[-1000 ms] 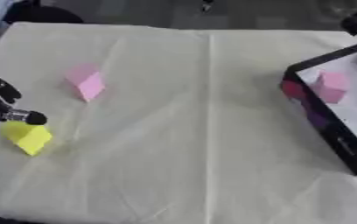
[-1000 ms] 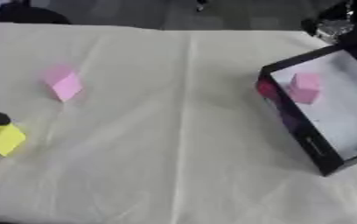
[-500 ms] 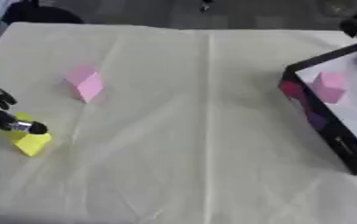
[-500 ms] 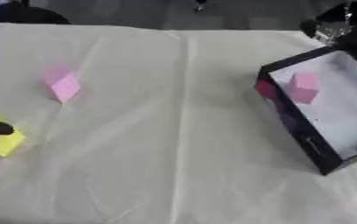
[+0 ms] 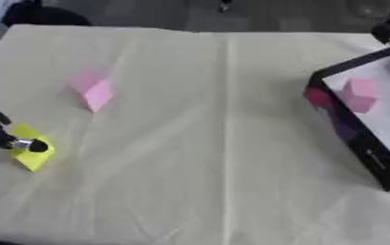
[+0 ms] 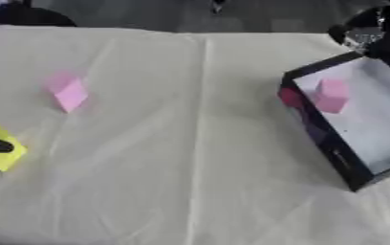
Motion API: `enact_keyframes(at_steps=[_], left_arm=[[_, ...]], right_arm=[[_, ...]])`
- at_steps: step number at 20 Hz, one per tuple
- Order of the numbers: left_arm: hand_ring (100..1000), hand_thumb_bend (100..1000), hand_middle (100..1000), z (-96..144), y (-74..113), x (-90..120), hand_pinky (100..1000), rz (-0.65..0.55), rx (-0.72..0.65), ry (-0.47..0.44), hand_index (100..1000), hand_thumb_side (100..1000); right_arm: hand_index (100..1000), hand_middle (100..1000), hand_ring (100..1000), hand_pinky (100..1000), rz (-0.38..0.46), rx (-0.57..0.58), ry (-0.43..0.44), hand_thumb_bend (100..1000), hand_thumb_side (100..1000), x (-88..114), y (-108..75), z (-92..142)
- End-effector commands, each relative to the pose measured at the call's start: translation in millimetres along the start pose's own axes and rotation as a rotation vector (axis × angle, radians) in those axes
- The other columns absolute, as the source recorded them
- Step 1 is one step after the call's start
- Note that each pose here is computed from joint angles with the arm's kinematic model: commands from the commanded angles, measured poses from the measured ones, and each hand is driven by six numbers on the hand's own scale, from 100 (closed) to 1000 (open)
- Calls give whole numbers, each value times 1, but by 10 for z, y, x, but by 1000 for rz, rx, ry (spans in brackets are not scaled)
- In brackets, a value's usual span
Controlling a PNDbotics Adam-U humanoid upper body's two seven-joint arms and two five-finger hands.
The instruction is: Pick up the objects with one hand, pass them to the other hand, and then place them into the box on the other side of the table.
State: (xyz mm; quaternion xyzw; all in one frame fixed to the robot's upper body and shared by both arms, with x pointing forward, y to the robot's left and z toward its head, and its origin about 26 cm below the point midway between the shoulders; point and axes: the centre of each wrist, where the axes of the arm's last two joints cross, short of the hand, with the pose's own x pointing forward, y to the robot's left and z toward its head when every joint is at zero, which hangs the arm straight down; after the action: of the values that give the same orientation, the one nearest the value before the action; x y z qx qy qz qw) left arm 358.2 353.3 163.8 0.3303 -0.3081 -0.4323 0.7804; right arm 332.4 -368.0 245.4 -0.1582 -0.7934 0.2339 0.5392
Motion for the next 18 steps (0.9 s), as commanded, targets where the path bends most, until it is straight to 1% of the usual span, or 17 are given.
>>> enact_keyframes(at_steps=[1, 5, 9, 11, 13, 15, 18], left_arm=[[898, 955, 785, -7, 114, -75, 959, 26, -27, 56, 849, 456], [895, 941, 780, -55, 97, -79, 951, 20, -48, 58, 829, 432], [883, 900, 767, -82, 74, -56, 932, 9, -73, 48, 769, 392], [878, 858, 762, -87, 68, -43, 924, 3, -79, 42, 743, 394], [877, 775, 760, -89, 69, -30, 920, -3, -78, 42, 730, 389], [876, 732, 759, -92, 69, -21, 917, -6, -72, 49, 720, 393], [880, 695, 761, -105, 58, -22, 913, -12, -68, 65, 709, 363]], right_arm=[[845, 847, 662, 825, 26, -21, -17, 434, 199, 67, -100, 2], [844, 853, 665, 825, 22, -18, -16, 430, 202, 56, -90, 8], [844, 854, 667, 827, 21, -18, -10, 421, 206, 35, -83, -5], [844, 853, 666, 827, 21, -19, -7, 420, 207, 22, -83, -8], [843, 853, 666, 827, 20, -18, -3, 420, 209, 7, -81, -10], [843, 852, 666, 828, 21, -16, 1, 419, 210, -4, -78, -10], [843, 852, 666, 828, 21, -13, 4, 417, 212, -18, -74, -10]])
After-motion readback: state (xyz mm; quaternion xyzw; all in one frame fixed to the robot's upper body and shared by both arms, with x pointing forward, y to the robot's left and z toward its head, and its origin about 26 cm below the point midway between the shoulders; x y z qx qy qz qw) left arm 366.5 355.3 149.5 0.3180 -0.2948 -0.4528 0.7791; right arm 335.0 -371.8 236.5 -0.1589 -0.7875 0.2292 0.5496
